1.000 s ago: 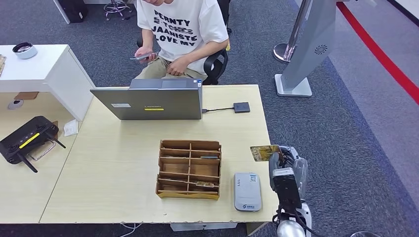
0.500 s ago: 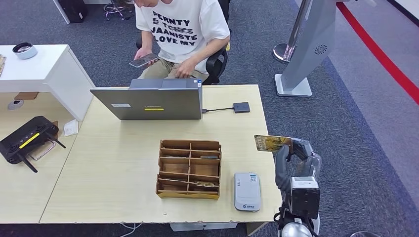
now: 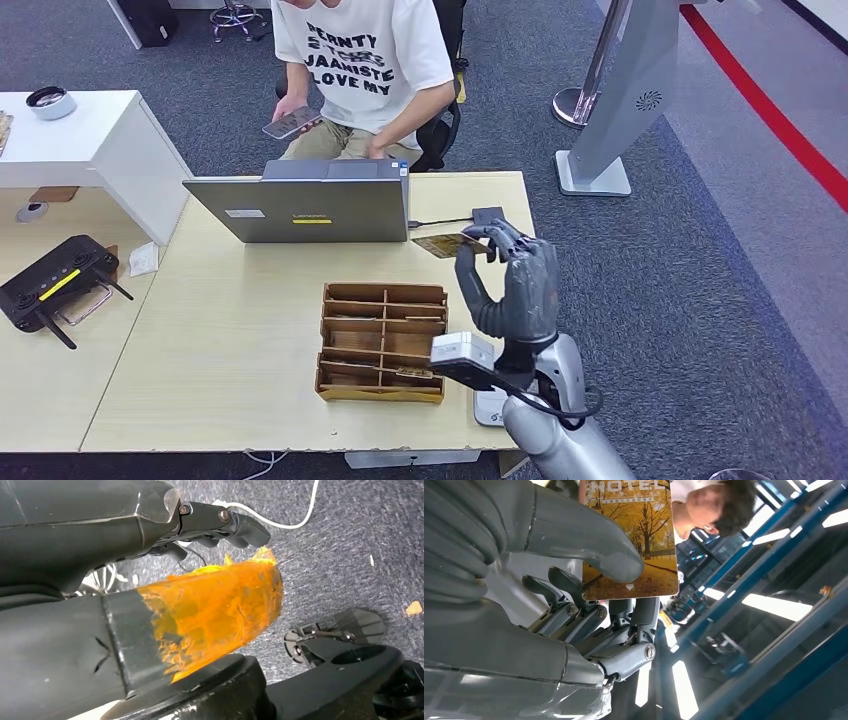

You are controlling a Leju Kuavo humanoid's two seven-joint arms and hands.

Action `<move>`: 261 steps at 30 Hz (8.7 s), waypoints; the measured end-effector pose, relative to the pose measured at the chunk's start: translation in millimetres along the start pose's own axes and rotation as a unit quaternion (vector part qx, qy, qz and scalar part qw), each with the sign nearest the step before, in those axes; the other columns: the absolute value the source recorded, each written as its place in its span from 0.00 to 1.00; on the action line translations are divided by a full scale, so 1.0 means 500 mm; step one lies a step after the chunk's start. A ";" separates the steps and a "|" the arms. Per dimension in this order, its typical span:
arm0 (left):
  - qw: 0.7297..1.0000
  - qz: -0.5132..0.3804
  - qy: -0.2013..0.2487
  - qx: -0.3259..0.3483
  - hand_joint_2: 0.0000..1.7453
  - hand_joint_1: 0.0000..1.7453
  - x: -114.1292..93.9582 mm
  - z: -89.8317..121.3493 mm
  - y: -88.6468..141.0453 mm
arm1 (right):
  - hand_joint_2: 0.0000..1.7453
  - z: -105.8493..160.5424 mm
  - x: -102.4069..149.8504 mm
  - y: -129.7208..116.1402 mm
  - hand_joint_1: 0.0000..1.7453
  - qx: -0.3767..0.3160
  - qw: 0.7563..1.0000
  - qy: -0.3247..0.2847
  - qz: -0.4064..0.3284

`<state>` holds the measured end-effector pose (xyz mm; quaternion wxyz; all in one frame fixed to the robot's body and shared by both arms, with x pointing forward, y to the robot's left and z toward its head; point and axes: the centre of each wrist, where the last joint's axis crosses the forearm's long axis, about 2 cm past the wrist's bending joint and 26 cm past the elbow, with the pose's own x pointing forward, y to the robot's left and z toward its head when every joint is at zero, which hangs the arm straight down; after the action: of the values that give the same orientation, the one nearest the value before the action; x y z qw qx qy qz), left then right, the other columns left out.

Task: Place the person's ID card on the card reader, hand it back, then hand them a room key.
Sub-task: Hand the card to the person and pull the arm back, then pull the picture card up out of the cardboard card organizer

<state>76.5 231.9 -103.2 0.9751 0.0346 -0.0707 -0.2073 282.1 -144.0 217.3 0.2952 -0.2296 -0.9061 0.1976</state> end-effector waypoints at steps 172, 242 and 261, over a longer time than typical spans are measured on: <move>0.999 0.040 0.010 0.004 0.00 0.00 -0.026 -0.001 -0.009 | 1.00 0.134 0.035 0.123 0.35 0.225 0.969 0.010 0.104; 1.000 0.022 0.011 0.000 0.00 0.00 -0.015 0.000 -0.005 | 1.00 0.160 -0.059 0.152 1.00 0.292 0.938 0.102 0.157; 1.000 0.029 0.006 0.008 0.00 0.00 -0.027 0.000 -0.009 | 1.00 0.112 0.013 0.079 1.00 0.077 0.992 0.084 -0.050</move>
<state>62.6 233.2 -105.5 0.9808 0.0411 -0.0676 -0.1781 254.4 -120.8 158.9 0.3970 -0.1762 -0.8705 0.2314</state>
